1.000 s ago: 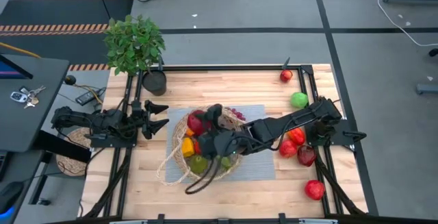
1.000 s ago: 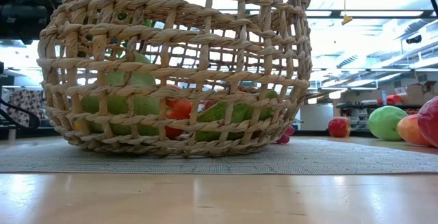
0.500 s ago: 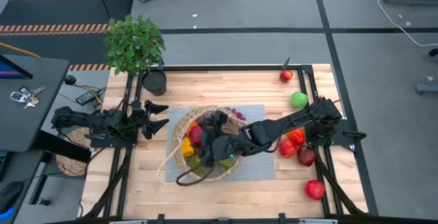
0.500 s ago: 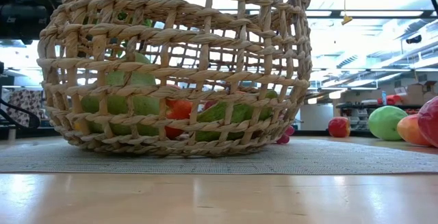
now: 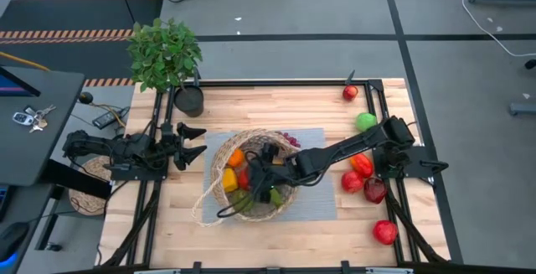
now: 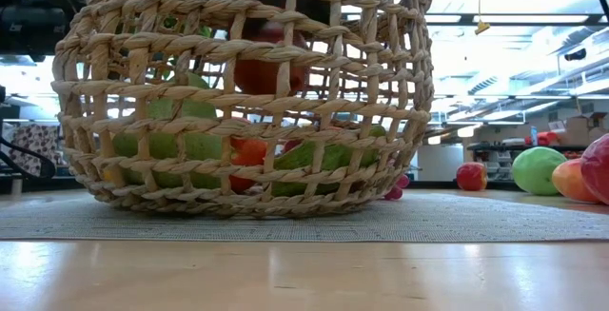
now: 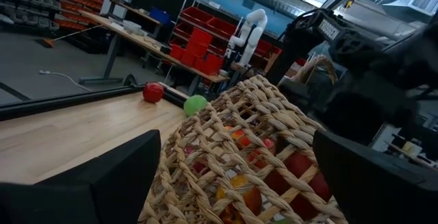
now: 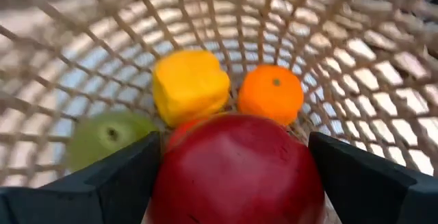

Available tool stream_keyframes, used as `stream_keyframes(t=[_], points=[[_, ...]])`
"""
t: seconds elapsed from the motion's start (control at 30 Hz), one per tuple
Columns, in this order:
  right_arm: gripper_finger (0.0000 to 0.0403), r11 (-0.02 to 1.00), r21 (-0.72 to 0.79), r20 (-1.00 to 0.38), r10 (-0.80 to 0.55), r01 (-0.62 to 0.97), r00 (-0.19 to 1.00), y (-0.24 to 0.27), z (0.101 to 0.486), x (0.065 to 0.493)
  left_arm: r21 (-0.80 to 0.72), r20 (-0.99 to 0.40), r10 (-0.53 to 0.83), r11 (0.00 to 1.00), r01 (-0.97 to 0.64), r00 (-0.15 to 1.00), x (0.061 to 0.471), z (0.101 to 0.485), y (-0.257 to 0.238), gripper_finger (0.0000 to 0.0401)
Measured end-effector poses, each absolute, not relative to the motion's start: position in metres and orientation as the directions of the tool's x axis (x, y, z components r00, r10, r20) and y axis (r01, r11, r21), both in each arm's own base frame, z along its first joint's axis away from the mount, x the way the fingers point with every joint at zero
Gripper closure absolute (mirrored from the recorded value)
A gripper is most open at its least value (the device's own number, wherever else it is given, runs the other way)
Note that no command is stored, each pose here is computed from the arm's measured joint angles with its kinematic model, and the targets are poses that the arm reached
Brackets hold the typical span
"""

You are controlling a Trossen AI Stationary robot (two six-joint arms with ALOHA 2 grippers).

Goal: Build produce basket
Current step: Put the red pomegranate into the brown basket, then put the dark red apple into the brown basket

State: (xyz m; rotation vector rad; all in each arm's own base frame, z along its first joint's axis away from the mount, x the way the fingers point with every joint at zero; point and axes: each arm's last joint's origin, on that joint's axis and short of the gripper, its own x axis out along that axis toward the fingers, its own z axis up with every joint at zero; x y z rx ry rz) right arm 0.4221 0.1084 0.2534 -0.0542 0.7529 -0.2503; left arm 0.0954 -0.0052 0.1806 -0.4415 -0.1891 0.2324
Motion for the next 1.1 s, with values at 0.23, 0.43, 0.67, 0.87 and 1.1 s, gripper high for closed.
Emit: stream_keyframes(t=[0.23,0.43,0.67,0.87,1.1], points=[[0.0032,0.952,-0.188,-0.687,-0.303,0.241,0.661,0.101,0.235,0.418,-0.442,0.131,0.262,0.878,-0.18,0.956,0.095,0.181,-0.005,0.0012],[0.0032,0.949,-0.175,-0.698,-0.307,0.261,0.648,0.09,0.233,0.419,-0.442,0.13,0.262,0.878,-0.181,0.956,0.095,0.181,-0.005,0.0012],[0.0031,0.94,-0.153,-0.695,-0.321,0.304,0.643,0.085,0.233,0.42,-0.442,0.13,0.263,0.878,-0.181,0.956,0.095,0.181,-0.005,0.0012],[0.0007,0.939,-0.171,-0.708,-0.327,0.298,0.626,0.082,0.232,0.419,-0.442,0.13,0.262,0.879,-0.181,0.956,0.095,0.181,-0.005,0.0012],[0.0005,0.94,-0.198,-0.704,-0.335,0.28,0.626,0.082,0.232,0.419,-0.442,0.13,0.262,0.878,-0.181,0.956,0.095,0.181,-0.005,0.0012]])
